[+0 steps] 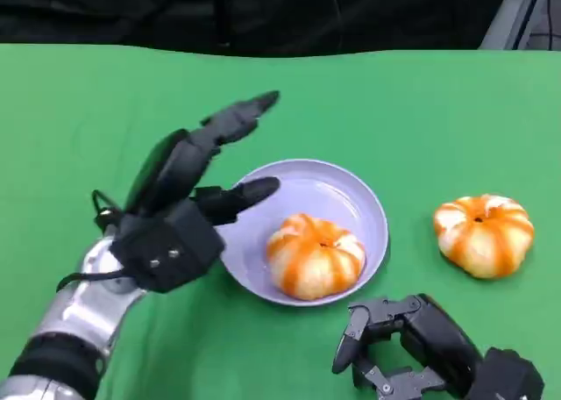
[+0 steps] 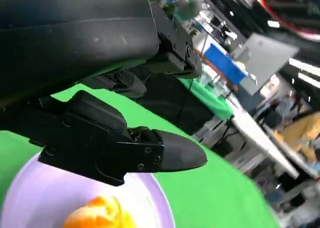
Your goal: Grasp the bread from the table and place it into the plate.
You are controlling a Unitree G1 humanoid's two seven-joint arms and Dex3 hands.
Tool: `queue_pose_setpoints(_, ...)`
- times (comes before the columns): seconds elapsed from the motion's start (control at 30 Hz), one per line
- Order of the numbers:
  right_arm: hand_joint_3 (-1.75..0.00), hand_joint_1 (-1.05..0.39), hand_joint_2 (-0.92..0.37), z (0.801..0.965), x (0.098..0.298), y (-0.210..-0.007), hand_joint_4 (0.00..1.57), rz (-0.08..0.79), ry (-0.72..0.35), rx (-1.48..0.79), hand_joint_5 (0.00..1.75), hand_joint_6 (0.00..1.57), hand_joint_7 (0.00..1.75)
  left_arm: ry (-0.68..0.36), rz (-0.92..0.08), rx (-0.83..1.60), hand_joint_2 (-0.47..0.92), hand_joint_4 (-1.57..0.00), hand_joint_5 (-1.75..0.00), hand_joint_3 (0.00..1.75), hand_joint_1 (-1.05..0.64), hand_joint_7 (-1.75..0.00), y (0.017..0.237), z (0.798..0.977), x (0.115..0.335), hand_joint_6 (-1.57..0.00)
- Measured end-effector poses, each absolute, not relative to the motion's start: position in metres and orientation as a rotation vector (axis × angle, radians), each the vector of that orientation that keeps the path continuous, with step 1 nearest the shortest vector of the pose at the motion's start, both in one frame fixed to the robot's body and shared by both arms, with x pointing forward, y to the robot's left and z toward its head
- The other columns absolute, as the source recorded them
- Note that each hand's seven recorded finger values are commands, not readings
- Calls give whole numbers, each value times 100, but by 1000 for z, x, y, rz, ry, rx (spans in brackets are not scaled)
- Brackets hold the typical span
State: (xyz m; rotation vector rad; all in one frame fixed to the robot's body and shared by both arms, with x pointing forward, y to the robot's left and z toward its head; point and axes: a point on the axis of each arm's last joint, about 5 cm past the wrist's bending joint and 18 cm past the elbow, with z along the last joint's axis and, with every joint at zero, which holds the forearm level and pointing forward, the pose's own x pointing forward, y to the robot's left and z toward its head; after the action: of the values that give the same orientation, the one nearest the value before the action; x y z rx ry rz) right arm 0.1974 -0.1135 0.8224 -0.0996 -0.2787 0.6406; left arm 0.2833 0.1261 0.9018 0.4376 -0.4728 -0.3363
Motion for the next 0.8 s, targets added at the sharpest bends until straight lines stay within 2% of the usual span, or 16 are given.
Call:
queue_pose_setpoints(0.27,-118,12,-51,821,196,-114,102,640,-280,-103,138,101,108,-439,-318,340,92,-63,-3,38,-71,-1,141,897,277,-45)
queue_pose_setpoints(0.53,-118,11,-50,821,196,-114,102,641,-276,-105,137,101,106,-455,-314,250,92,-65,-2,39,-70,-1,148,898,269,-46)
queue_pose_setpoints(0.8,-116,10,-50,820,195,-115,102,640,-274,-108,138,101,106,-449,-277,172,92,-68,-2,41,-70,0,162,888,247,-45)
